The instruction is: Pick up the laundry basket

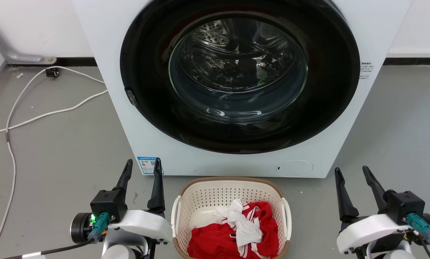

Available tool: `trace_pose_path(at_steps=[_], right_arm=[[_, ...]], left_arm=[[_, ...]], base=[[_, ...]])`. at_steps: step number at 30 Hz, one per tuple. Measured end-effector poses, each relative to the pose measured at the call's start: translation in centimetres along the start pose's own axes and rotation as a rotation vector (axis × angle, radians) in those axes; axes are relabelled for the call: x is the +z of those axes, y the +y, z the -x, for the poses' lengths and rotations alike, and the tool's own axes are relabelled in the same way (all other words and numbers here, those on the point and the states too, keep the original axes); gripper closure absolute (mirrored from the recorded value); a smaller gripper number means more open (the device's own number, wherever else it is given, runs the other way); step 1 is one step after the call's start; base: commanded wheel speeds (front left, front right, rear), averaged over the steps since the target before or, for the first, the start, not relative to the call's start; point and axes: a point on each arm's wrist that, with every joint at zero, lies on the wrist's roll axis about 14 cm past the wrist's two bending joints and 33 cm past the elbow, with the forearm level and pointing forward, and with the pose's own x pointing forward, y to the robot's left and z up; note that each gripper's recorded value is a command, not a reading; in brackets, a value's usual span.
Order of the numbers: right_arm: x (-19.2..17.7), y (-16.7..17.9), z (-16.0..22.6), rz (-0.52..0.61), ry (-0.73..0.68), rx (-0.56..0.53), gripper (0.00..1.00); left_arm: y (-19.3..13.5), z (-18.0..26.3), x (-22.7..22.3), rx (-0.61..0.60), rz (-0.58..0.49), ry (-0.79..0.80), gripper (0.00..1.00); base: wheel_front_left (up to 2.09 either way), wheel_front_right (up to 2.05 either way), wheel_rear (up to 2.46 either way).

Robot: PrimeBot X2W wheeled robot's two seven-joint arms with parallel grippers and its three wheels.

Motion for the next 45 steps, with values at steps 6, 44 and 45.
trace_pose_path(at_steps=[6,44,45], right_arm=[[0.0,0.2,0.0,0.051,0.002,0.011,0.0],[-2.1,0.4,-0.4,0.091,0.07,0.026,0.0],[-2.6,0.4,-0.5,0.086,0.086,0.026,0.0]], left_arm=[[0.0,0.1,0.0,-0.002,-0.048,-0.007,0.0],[0.3,-0.3,-2.1,0.004,-0.104,0.038,0.0],[0.4,-0.4,-2.5,0.007,-0.101,0.049,0.0]], base=[[0.0,0.0,0.0],[0.0,0.0,0.0],[0.0,0.0,0.0]])
